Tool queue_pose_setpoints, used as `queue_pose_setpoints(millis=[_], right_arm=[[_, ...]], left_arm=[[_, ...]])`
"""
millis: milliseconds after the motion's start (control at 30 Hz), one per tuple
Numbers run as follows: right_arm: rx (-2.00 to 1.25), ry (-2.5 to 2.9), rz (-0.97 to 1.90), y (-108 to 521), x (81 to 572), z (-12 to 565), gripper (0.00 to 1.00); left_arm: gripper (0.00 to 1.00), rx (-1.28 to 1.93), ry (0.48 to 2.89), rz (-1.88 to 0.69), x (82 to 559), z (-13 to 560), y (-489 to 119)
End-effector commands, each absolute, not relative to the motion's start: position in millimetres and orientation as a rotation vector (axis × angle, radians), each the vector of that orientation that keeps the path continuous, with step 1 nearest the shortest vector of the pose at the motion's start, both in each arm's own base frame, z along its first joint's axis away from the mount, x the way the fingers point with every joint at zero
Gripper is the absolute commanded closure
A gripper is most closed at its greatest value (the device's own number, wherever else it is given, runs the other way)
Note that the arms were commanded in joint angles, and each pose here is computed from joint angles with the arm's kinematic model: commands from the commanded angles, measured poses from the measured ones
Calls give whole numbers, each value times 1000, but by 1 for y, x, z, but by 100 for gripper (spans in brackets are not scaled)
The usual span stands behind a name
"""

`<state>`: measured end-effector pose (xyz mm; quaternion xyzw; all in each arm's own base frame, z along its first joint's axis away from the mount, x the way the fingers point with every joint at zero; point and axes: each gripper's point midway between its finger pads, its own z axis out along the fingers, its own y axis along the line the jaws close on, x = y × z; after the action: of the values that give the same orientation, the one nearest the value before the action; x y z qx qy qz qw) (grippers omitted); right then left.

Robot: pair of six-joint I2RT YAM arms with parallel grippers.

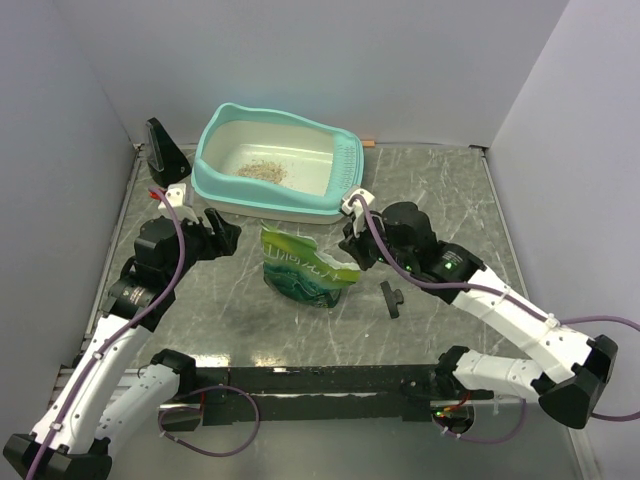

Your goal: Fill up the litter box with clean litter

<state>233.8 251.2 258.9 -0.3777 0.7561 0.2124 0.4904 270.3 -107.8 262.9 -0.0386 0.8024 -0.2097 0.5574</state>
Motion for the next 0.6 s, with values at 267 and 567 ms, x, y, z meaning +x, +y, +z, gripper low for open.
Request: queue_pose_setpoints(millis=[267, 567], right_arm=[[-1008, 1753, 716, 270, 212, 269, 100], [-1057, 1760, 718, 268, 208, 264, 100]], left_arm=[[21, 199, 1896, -772, 268, 267, -165], [21, 278, 1892, -856, 262, 266, -177]])
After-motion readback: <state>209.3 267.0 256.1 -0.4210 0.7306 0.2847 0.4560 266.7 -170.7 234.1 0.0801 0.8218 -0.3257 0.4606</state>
